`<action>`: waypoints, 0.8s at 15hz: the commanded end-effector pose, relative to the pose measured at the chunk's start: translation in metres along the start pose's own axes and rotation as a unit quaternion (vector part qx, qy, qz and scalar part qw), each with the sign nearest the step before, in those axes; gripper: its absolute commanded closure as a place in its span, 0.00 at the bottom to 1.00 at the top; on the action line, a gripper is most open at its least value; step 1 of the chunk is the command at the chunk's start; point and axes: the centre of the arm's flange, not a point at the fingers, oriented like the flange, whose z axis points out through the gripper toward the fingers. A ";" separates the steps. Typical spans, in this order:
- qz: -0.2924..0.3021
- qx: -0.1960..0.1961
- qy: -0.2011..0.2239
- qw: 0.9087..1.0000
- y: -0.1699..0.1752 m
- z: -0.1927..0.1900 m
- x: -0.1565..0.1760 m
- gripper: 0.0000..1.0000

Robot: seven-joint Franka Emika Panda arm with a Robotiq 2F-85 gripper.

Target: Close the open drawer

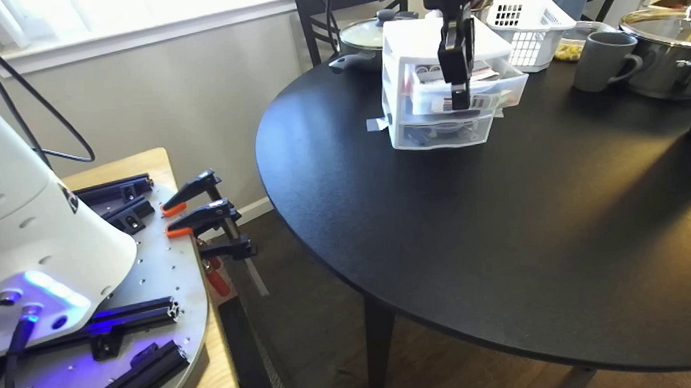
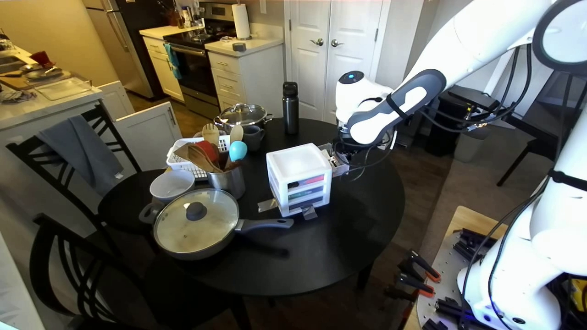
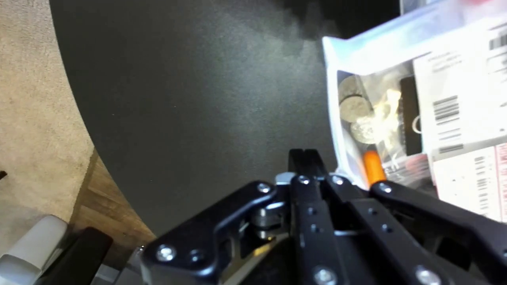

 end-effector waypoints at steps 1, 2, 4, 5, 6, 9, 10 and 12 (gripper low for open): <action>-0.008 0.033 0.002 0.999 -0.026 -0.014 -0.007 0.96; -0.010 0.036 0.003 0.999 -0.029 -0.016 -0.009 0.96; -0.015 0.036 0.002 0.999 -0.033 -0.016 -0.012 0.96; -0.015 0.034 0.000 0.999 -0.031 -0.013 -0.013 0.96; -0.015 0.032 0.000 0.999 -0.030 -0.011 -0.013 0.96; -0.011 0.029 -0.008 0.999 -0.027 -0.004 -0.014 0.96; -0.009 0.031 -0.011 0.999 -0.028 -0.003 -0.015 0.96; 0.001 0.047 -0.014 0.999 -0.030 -0.004 -0.017 0.96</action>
